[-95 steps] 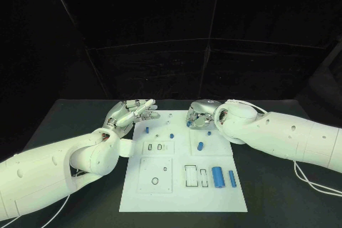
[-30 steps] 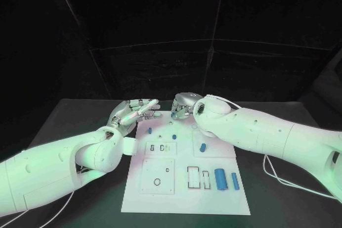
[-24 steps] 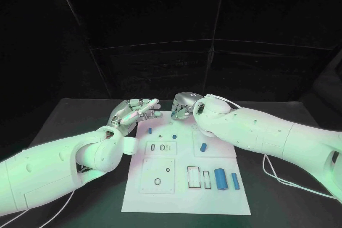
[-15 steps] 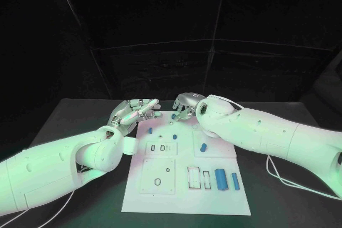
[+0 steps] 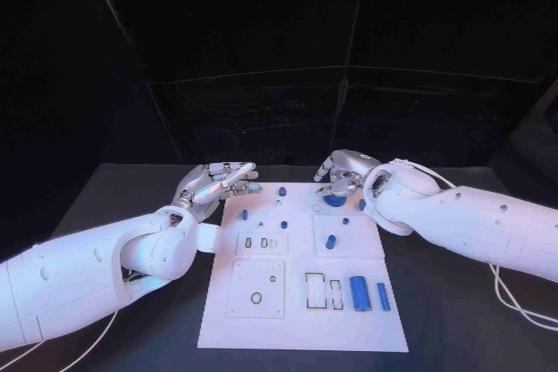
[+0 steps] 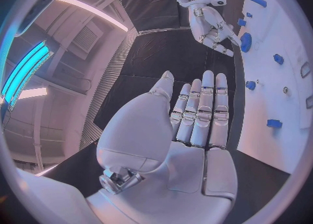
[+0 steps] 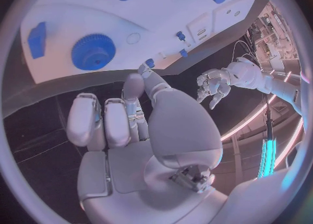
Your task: Assemble the parts on the task board
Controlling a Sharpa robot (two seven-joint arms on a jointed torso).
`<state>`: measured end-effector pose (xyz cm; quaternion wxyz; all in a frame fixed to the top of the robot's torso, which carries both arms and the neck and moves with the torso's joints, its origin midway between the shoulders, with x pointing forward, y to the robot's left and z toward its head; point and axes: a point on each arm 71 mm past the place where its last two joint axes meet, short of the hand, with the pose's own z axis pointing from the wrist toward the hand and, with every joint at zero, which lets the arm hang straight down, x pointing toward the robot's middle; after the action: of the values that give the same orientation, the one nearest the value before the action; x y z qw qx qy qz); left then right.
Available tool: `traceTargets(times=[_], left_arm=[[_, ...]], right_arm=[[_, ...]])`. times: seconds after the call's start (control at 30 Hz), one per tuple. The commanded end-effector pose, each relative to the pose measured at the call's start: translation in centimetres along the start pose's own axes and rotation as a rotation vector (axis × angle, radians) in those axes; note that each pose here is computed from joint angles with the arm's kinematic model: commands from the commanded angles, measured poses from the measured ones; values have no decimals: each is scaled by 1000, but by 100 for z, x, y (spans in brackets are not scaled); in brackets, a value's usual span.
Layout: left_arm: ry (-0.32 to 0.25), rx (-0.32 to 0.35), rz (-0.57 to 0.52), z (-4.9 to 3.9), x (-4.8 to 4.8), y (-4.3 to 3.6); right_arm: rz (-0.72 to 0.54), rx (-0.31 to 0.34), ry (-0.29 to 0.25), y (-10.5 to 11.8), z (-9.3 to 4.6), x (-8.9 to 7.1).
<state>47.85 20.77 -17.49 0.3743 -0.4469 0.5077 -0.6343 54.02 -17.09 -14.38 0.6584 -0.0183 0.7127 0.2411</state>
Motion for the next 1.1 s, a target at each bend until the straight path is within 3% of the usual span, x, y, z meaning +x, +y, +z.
traceTargets(times=[0.03,0.17,0.37,0.7,1.1], left_arm=[[14,8,-1,4,6,-16],[16,6,-2,7,10,-12],[17,4,-3,23,9,0],[19,1,-4,40,10,14],[20,0,-4,42,7,17]], right_arm=[[112,85,11,-114,-52,-34],[120,136,45,-272,-98,-56],[107,167,87,-327,-70,-29],[71,173,136,-295,0,31],[24,188,151,-308,26,48]])
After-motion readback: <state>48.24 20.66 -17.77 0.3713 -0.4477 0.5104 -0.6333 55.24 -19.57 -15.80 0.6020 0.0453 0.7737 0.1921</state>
